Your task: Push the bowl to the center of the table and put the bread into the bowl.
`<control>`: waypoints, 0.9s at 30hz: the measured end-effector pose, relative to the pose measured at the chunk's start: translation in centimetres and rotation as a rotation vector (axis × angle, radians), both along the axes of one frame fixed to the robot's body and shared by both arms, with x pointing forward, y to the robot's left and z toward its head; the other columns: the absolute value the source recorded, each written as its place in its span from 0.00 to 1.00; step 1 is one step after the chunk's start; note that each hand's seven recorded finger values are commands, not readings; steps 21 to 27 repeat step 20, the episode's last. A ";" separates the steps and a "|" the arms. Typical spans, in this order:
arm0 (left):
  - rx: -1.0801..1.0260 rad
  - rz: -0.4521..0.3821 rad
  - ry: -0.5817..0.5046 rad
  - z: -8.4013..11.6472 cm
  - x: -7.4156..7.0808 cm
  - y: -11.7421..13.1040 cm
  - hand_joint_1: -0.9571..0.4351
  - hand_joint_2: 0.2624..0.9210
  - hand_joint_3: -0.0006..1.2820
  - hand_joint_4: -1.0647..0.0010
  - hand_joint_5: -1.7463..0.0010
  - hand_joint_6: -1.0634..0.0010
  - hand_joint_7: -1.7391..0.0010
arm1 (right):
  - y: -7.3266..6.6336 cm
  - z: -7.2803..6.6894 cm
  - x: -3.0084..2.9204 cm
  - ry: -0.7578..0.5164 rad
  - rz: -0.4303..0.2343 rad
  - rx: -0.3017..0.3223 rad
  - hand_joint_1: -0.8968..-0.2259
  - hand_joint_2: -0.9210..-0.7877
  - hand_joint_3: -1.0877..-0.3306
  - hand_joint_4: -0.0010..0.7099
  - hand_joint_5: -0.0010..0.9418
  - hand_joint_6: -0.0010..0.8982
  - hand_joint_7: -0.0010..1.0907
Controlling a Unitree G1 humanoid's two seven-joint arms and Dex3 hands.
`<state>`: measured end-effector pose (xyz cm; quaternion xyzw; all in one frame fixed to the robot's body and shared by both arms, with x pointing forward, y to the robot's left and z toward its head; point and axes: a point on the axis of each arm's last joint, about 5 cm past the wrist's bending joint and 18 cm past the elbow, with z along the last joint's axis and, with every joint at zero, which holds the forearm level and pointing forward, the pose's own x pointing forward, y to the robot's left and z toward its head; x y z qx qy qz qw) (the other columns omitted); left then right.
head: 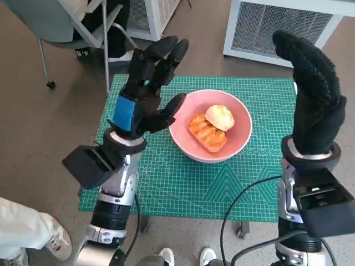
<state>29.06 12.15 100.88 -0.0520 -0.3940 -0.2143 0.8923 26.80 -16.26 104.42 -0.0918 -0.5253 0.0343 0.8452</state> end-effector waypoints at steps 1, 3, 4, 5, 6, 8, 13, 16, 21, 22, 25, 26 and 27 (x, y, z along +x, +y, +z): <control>-0.002 -0.003 0.000 0.0 0.0 0.0 0.36 1.00 0.35 0.73 0.96 1.00 0.49 | 0.0 0.0 0.02 -0.001 -0.004 -0.004 0.74 0.00 0.74 0.61 0.00 0.13 0.64; -0.005 -0.006 -0.002 0.1 -0.1 0.0 0.36 1.00 0.35 0.73 0.96 1.00 0.49 | 0.0 0.1 0.06 -0.001 -0.008 -0.006 0.74 0.00 0.74 0.61 0.00 0.13 0.64; -0.007 -0.007 -0.004 0.1 -0.1 0.1 0.35 1.00 0.35 0.73 0.96 1.00 0.49 | 0.0 0.1 0.08 -0.002 -0.009 -0.006 0.74 0.00 0.74 0.60 0.00 0.13 0.64; -0.008 -0.008 -0.006 0.2 -0.2 0.1 0.35 1.00 0.35 0.72 0.96 1.00 0.48 | 0.0 0.1 0.10 -0.003 -0.009 -0.006 0.74 0.00 0.74 0.60 0.00 0.13 0.64; -0.009 -0.008 -0.009 0.2 -0.2 0.1 0.35 1.00 0.34 0.72 0.96 1.00 0.48 | 0.0 0.1 0.11 -0.003 -0.009 -0.007 0.74 0.00 0.74 0.60 0.00 0.13 0.64; -0.011 -0.007 -0.012 0.3 -0.2 0.1 0.35 1.00 0.34 0.72 0.95 1.00 0.48 | 0.0 0.2 0.12 -0.005 -0.008 -0.007 0.74 0.00 0.74 0.60 0.00 0.13 0.64; -0.014 -0.005 -0.014 0.3 -0.3 0.1 0.35 1.00 0.34 0.71 0.95 1.00 0.48 | 0.0 0.2 0.12 -0.003 -0.009 -0.008 0.74 0.00 0.74 0.60 0.00 0.12 0.64; -0.014 -0.003 -0.015 0.3 -0.3 0.1 0.36 1.00 0.34 0.71 0.94 1.00 0.48 | 0.0 0.3 0.10 -0.002 -0.008 -0.006 0.74 0.00 0.74 0.60 0.00 0.12 0.64; -0.015 -0.002 -0.017 0.3 -0.3 0.1 0.36 1.00 0.34 0.71 0.94 1.00 0.47 | 0.1 0.4 0.01 -0.005 -0.007 -0.008 0.74 0.00 0.74 0.60 0.00 0.12 0.64; -0.015 -0.002 -0.017 0.3 -0.3 0.1 0.36 1.00 0.34 0.71 0.94 1.00 0.47 | 0.1 0.4 0.01 -0.005 -0.007 -0.008 0.74 0.00 0.74 0.60 0.00 0.12 0.64; -0.015 -0.002 -0.017 0.3 -0.3 0.1 0.36 1.00 0.34 0.71 0.94 1.00 0.47 | 0.1 0.4 0.01 -0.005 -0.007 -0.008 0.74 0.00 0.74 0.60 0.00 0.12 0.64; -0.015 -0.002 -0.017 0.3 -0.3 0.1 0.36 1.00 0.34 0.71 0.94 1.00 0.47 | 0.1 0.4 0.01 -0.005 -0.007 -0.008 0.74 0.00 0.74 0.60 0.00 0.12 0.64; -0.015 -0.002 -0.017 0.3 -0.3 0.1 0.36 1.00 0.34 0.71 0.94 1.00 0.47 | 0.1 0.4 0.01 -0.005 -0.007 -0.008 0.74 0.00 0.74 0.60 0.00 0.12 0.64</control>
